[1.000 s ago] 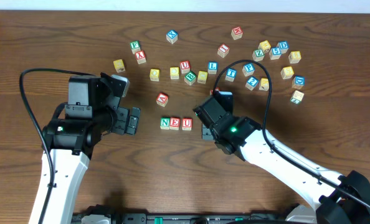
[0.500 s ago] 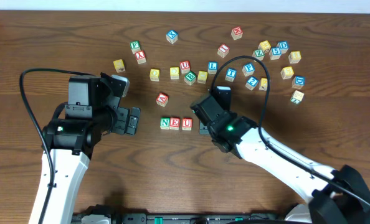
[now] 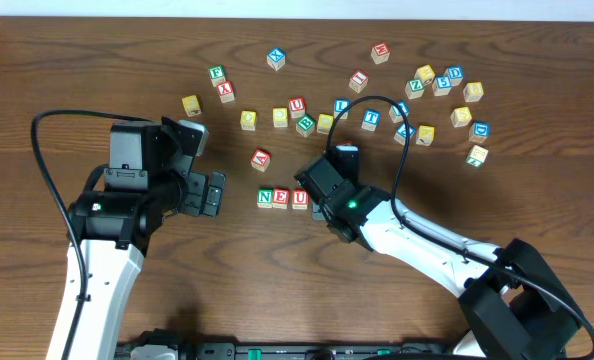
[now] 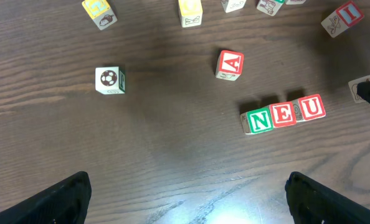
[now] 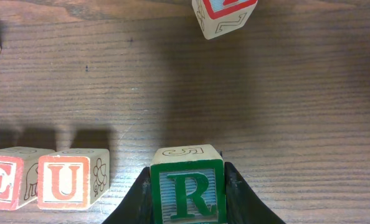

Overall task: Spell out NEURIPS
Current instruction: 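Lower the green R block beside the U block, adjusting alignment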

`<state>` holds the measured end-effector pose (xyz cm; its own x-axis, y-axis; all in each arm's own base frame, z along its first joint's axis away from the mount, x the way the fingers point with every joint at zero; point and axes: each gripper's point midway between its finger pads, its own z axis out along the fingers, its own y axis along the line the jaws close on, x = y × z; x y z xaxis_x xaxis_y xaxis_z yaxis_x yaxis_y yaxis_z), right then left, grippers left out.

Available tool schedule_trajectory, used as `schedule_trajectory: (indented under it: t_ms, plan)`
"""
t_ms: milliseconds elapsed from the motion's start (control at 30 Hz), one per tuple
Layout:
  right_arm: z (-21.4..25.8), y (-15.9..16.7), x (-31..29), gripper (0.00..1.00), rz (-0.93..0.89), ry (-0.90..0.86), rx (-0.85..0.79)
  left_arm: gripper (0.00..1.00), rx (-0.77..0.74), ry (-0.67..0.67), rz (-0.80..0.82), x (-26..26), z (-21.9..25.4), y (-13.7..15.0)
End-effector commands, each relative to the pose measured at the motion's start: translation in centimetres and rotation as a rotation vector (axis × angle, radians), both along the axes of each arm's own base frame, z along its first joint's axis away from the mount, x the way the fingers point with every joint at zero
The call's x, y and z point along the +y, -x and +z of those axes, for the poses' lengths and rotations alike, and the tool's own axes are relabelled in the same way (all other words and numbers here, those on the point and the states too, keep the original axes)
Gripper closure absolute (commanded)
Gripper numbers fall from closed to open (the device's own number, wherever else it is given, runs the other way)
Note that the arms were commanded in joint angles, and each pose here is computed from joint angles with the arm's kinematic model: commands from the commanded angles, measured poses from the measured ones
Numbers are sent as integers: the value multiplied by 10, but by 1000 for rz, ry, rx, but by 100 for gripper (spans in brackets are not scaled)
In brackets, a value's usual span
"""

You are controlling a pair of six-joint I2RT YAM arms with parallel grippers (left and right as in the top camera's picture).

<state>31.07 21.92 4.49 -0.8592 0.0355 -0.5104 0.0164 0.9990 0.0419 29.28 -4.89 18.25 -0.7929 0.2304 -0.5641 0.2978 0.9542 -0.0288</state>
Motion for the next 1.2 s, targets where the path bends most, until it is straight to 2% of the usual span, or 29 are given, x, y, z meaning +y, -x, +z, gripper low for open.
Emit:
schedule_trajectory:
  t_ms: [0,500,1167]
  plan:
    - [-1,2,1,99,-7,11,-10,2,-27,-9,5,3,10,-4]
    - [-10,15,19,99,22,-14,-11,2,-27,-9,5,3,10,-4]
    - [-21,14,25,99,30,-15,-6,2,-27,-9,5,3,10,-4]
